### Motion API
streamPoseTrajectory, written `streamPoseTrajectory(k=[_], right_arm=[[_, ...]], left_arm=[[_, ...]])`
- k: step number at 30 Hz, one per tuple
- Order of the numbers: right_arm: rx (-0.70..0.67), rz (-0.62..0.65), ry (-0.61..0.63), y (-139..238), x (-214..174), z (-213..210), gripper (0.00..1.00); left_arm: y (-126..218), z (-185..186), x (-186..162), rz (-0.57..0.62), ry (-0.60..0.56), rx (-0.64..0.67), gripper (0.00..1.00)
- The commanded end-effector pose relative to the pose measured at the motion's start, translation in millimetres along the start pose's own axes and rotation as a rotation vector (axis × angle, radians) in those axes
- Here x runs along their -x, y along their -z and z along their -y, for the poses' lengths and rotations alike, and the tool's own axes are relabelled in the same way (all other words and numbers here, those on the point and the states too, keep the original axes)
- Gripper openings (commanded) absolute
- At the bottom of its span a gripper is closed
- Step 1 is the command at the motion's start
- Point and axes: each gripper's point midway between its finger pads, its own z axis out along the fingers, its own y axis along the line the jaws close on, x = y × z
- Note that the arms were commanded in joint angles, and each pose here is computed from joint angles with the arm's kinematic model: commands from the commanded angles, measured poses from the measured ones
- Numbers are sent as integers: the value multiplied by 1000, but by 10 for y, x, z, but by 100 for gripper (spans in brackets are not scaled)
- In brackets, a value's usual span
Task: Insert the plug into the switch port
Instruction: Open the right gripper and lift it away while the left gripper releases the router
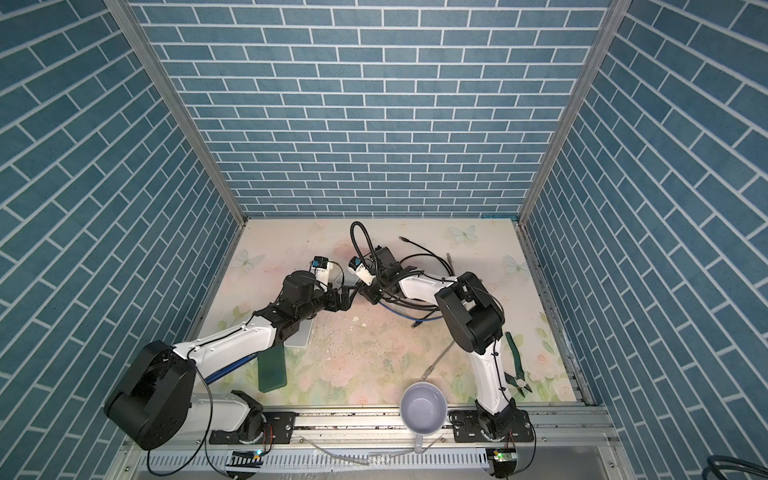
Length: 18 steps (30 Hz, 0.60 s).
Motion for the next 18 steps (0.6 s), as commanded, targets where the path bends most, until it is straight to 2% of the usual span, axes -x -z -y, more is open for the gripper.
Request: streamPoseTrajectory(k=[1,3,7,11,18], right_arm=[[-49,140,-54,373,402,69,21],[-88,197,-73,552,554,168,22],[-248,262,-184,921,762,547,31],[-364,199,-270,1052,717,862,34],[-405,116,-308,924,542,1181,34]], left_arm=[[59,-52,39,28,-8,21,99],[88,-77,44,34,-6,32,99],[154,-130,69,54,-2,52,100],[200,-173,54,60,4,62,99],[226,-201,3,46,8,64,100]])
